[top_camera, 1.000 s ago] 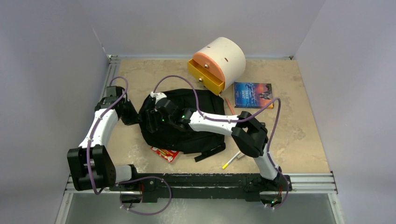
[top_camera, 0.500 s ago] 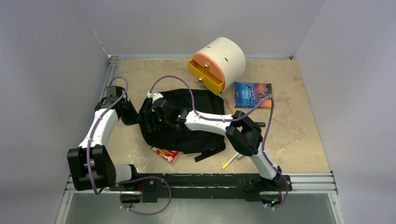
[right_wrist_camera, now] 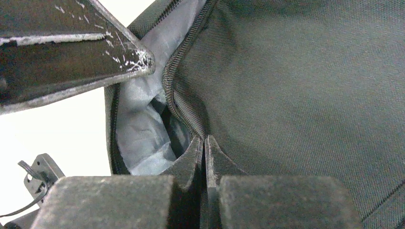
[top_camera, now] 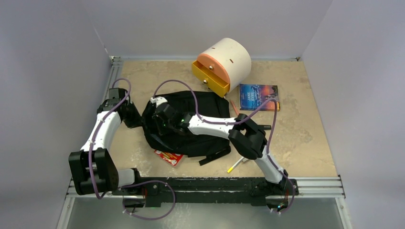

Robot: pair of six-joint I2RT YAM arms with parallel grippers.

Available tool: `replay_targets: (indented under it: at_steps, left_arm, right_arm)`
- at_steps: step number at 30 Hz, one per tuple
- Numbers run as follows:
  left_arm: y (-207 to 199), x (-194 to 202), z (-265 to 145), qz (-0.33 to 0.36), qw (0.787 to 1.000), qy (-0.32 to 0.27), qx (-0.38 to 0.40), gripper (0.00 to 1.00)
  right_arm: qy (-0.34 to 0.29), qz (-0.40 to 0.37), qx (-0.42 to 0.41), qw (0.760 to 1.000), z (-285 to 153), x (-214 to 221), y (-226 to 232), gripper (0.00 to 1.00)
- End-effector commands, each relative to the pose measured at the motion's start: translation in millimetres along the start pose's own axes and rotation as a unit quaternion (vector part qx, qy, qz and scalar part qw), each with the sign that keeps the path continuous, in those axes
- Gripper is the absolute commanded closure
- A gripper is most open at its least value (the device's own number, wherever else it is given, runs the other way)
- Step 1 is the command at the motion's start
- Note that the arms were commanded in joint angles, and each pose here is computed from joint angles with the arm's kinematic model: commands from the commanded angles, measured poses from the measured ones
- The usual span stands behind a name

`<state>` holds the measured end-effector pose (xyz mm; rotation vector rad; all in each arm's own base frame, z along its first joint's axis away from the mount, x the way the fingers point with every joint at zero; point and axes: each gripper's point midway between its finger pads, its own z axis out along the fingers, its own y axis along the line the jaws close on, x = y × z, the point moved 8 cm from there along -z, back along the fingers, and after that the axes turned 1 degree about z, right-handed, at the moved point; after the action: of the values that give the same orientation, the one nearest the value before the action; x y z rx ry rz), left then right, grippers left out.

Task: Pack the student bag
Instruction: Adjust the student bag at the center of the board.

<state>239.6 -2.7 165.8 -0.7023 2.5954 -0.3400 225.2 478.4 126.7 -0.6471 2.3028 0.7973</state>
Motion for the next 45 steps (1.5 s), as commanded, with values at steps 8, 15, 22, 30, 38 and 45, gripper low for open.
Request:
replay_targets:
  at_steps: [8,15,22,30,38,45]
  left_arm:
    - [-3,-4,-4,-0.003,1.0,-0.008,0.009,1.0]
    - [-3,-6,-6,-0.004,1.0,-0.016,0.005,1.0]
    - [-4,-8,-7,-0.005,1.0,-0.022,0.004,1.0]
    - [-6,-8,-5,-0.005,1.0,-0.018,0.015,1.0]
    - [-18,-7,-6,0.019,0.996,-0.013,0.091,1.0]
    - [-37,-6,-15,0.056,0.979,-0.01,0.197,1.0]
  right_arm:
    - [-0.127,0.05,0.016,0.99,-85,-52,-4,1.0]
    - [-0.167,0.135,0.058,0.975,-124,-47,-51,1.0]
    - [-0.191,0.219,0.141,0.946,-160,-16,-99,1.0]
    - [-0.177,0.297,0.196,0.918,-190,40,-124,1.0]
    - [-0.16,0.335,0.225,0.901,-202,73,-138,0.97]
    - [-0.182,0.307,0.198,0.913,-216,58,-130,0.57]
